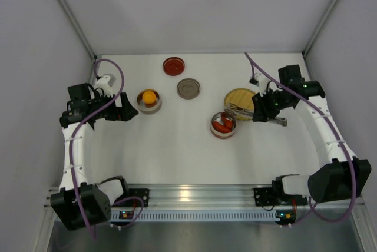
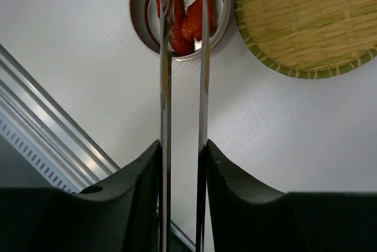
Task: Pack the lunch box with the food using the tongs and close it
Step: Place the fake food in the packing box, then place the clamp at the center of the board.
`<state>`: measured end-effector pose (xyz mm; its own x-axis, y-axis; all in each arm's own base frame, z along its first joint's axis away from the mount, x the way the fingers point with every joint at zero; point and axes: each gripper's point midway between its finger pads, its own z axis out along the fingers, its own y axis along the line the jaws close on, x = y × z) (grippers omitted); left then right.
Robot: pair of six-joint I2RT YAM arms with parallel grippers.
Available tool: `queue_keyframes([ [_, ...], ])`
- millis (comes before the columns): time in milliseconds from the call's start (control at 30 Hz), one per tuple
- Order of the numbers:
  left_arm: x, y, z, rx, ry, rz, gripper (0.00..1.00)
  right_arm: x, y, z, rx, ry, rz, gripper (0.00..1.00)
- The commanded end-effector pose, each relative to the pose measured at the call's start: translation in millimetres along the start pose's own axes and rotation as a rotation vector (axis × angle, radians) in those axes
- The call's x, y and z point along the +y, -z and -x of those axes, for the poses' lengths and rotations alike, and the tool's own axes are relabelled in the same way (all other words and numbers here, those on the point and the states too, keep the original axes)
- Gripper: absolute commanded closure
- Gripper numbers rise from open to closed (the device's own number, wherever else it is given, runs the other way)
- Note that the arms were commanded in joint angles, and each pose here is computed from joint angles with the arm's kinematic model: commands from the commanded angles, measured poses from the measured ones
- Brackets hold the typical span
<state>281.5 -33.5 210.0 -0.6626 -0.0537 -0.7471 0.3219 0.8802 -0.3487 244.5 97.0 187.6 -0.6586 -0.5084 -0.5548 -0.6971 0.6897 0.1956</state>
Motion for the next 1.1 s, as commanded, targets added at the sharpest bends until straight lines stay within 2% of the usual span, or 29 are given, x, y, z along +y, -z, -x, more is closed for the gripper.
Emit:
queue_keyframes([
  [0, -2, 4, 12, -0.032, -0.044, -0.013, 0.02, -19, 29, 44, -0.2, -0.027, -0.089, 0.67],
  [167, -1, 7, 11, -0.032, -0.068, 0.007, 0.02, -68, 44, 45, -0.263, -0.198, -0.181, 0.68],
  [300, -2, 7, 8, -0.027, -0.064, -0.002, 0.02, -120, 57, 28, -0.297, -0.342, -0.274, 0.68],
  [467, -1, 3, 5, -0.021, -0.065, -0.006, 0.02, -176, 63, 2, -0.269, -0.384, -0.431, 0.68],
  [600, 0, 0, 4, -0.023, -0.057, -0.014, 0.02, -212, 58, -16, -0.228, -0.439, -0.477, 0.69],
  [867, 5, -4, -1, -0.008, -0.056, -0.007, 0.02, -252, 15, -47, -0.137, -0.503, -0.465, 0.65],
  [1067, 7, -4, -4, 0.001, -0.061, 0.005, 0.02, -252, -14, -74, -0.065, -0.51, -0.427, 0.62],
])
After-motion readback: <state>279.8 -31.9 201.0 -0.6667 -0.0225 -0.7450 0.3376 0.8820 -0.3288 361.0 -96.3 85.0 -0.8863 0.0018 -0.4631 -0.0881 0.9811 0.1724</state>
